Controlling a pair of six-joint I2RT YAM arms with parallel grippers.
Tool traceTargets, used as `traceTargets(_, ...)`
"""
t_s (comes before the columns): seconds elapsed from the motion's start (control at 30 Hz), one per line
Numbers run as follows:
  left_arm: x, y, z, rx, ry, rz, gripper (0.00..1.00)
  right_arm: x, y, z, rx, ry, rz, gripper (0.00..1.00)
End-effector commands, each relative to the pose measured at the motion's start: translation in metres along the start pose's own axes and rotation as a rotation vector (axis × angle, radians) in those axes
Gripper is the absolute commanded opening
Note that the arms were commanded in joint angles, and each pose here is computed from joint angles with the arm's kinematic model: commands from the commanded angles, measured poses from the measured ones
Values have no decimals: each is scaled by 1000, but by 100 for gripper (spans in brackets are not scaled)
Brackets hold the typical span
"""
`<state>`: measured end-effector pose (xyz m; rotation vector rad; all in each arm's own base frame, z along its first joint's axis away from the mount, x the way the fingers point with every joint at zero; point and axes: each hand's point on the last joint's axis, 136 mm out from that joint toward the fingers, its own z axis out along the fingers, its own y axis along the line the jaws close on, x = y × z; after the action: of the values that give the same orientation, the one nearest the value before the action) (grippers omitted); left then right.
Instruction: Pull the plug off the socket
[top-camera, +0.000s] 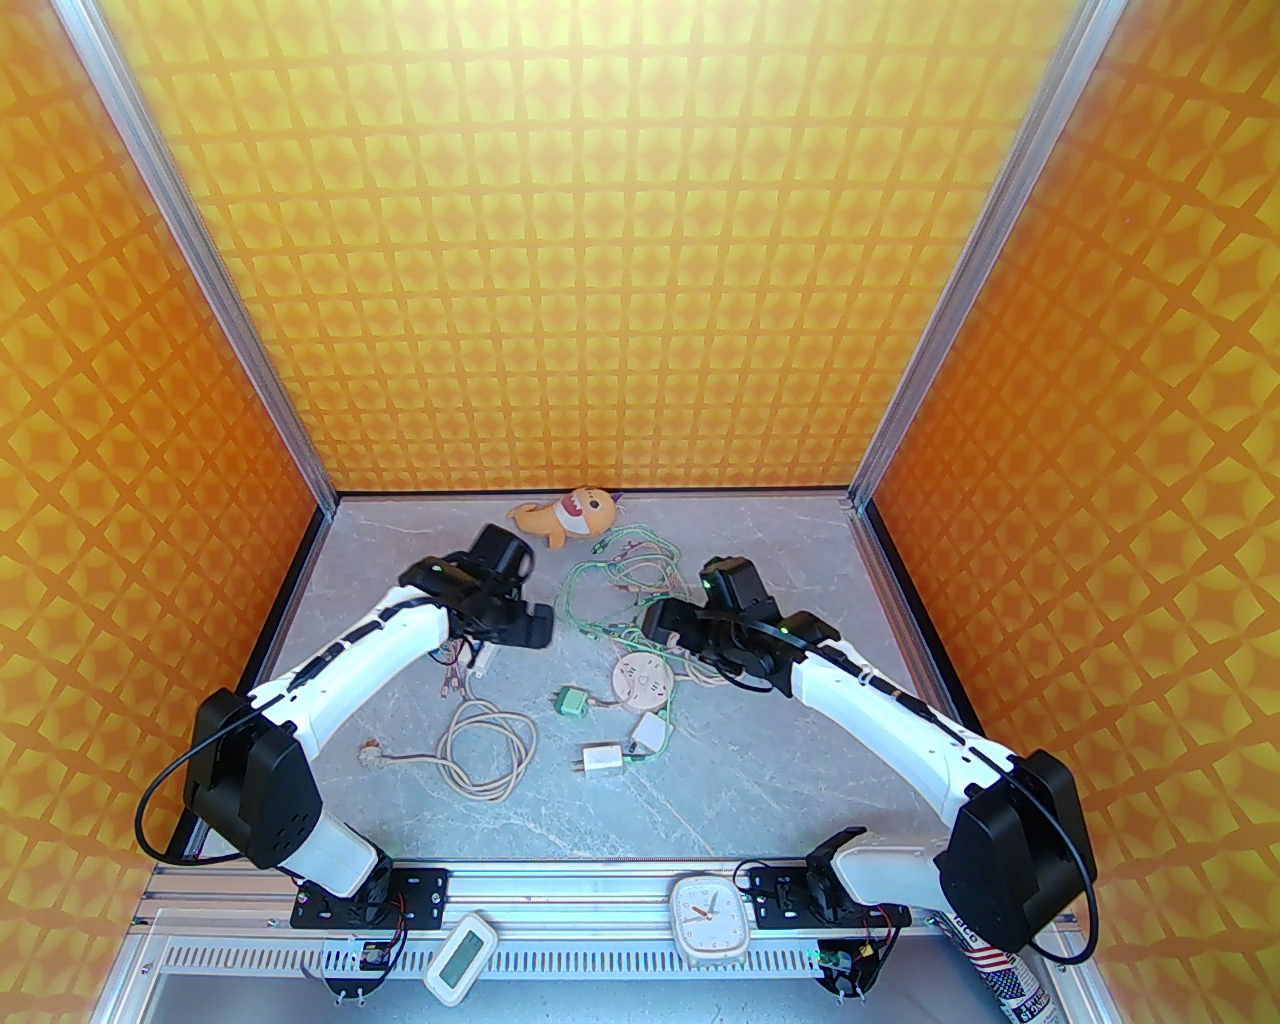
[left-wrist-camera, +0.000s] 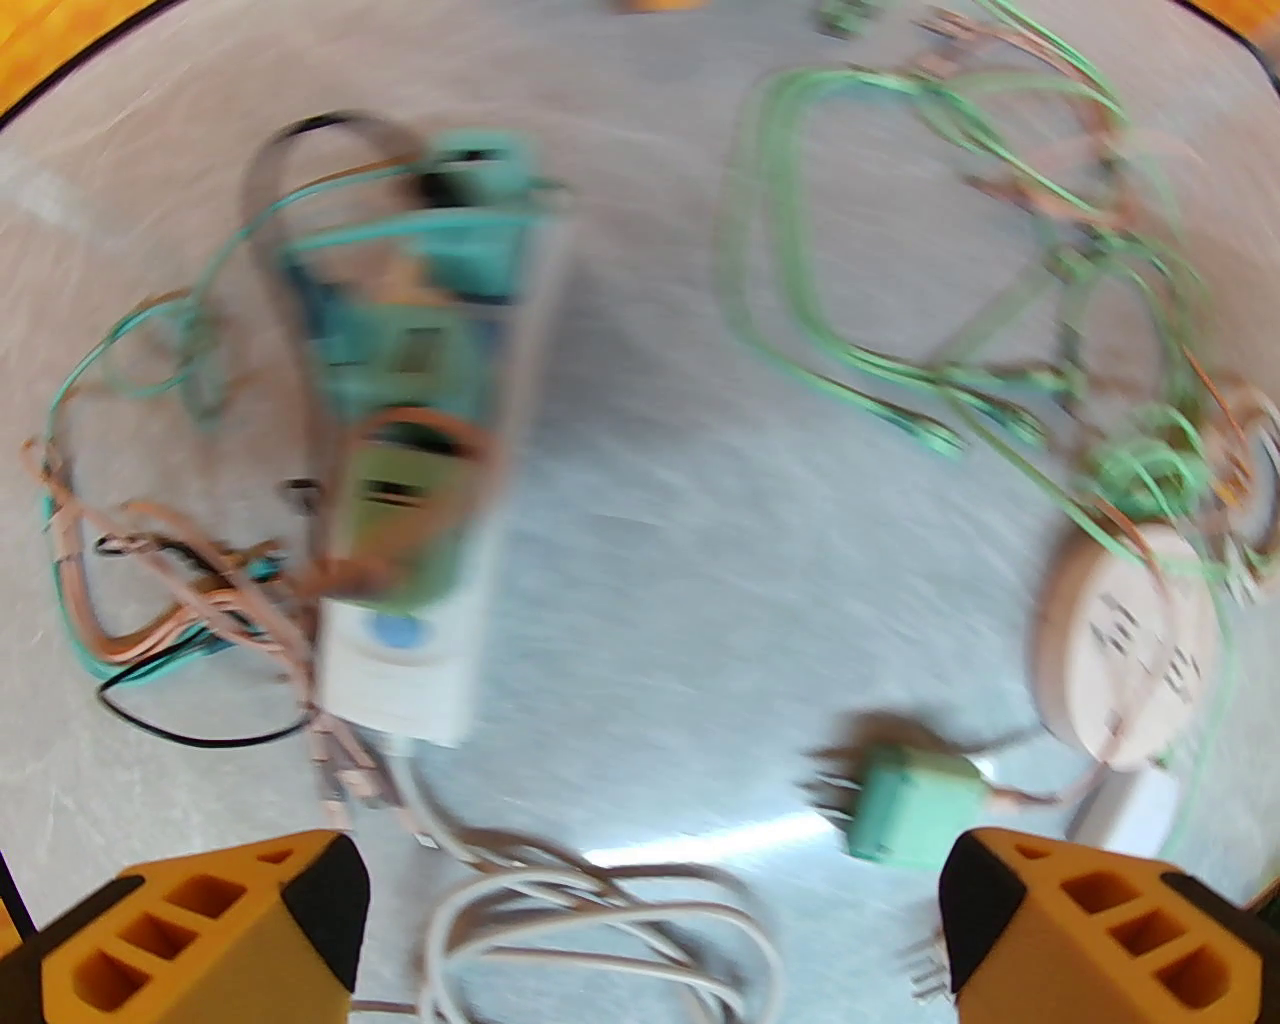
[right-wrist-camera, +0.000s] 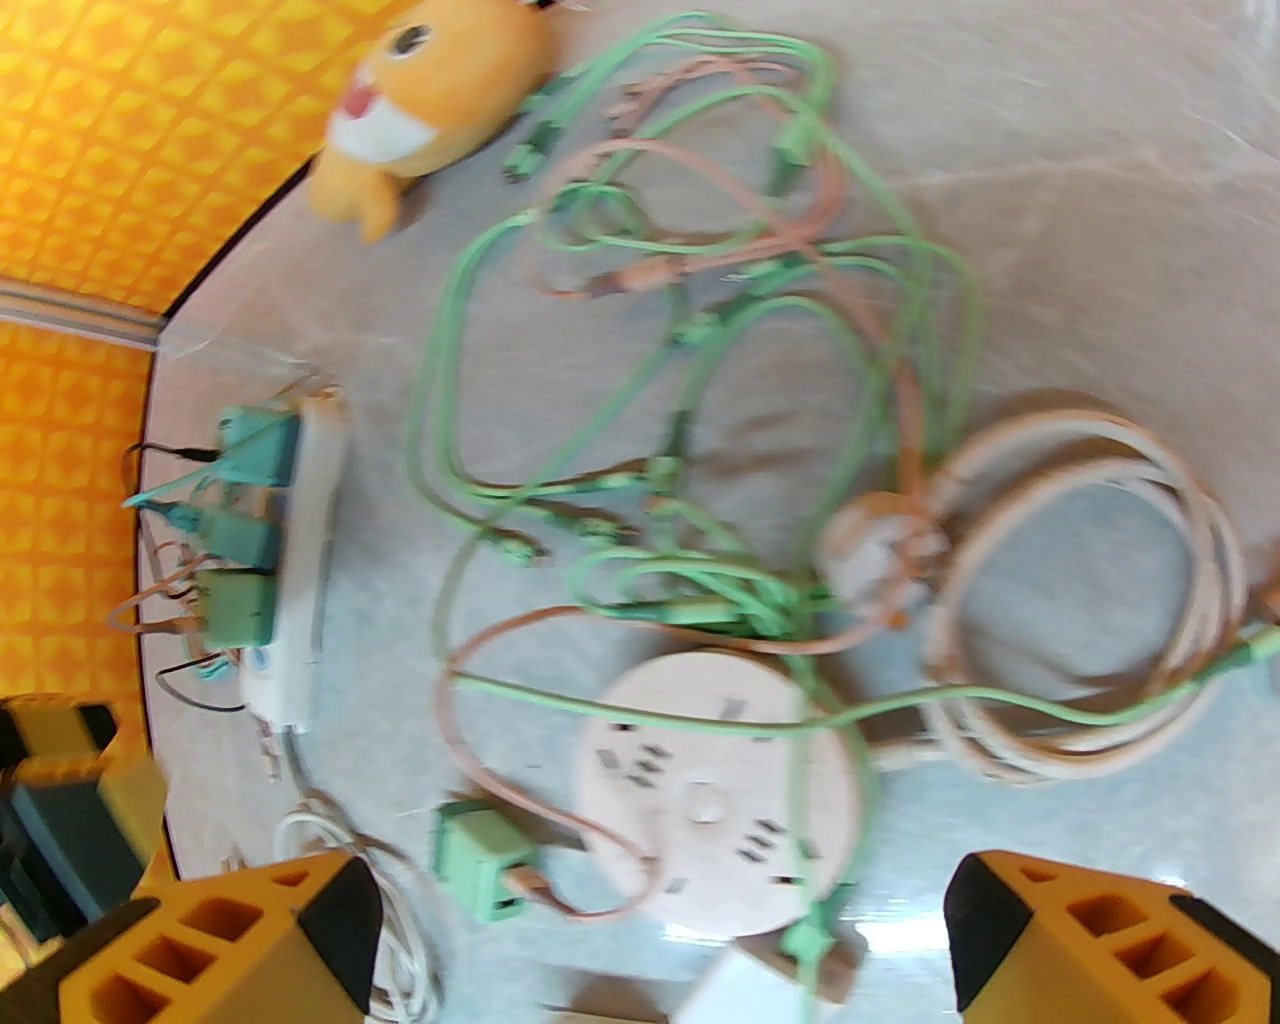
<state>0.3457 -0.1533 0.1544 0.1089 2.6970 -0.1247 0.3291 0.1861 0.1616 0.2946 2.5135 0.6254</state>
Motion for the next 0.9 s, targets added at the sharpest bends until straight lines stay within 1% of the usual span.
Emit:
traceTargets(0.0, -9, 10, -3, 25, -54, -22, 92, -8, 19, 1, -41, 14, -6, 99)
traceTargets(0.13, -7, 24, 15, 5, -26, -28, 83, -14, 32, 1, -71, 29, -73, 98)
traceTargets(0.2, -4, 27, 24, 3, -21, -16, 76, -16, 37, 3, -82, 43, -94, 98)
traceTargets(0.33, -2, 28, 43, 11, -7, 20, 68, -14, 54, 7, -149, 88, -124, 98)
traceTargets(0.43, -1, 33, 55, 1, 11, 22, 65, -15, 62, 8, -175, 107, -153, 98)
traceTargets(0.57, -2, 36, 75, -6, 25, 32, 64, -18, 60, 11, -156, 103, -184, 98)
traceTargets(0.63, -5, 35, 81, -7, 29, 51, 60, -15, 60, 14, -165, 113, -180, 99)
traceTargets(0.7, -8, 37, 87, -11, 33, 60, 60, -13, 61, 16, -173, 120, -171, 99)
traceTargets(0.8, -12, 44, 94, -20, 40, 39, 60, -14, 64, 16, -191, 119, -158, 98)
traceTargets(0.87, -12, 45, 100, -23, 46, 49, 57, -15, 65, 17, -189, 117, -154, 98)
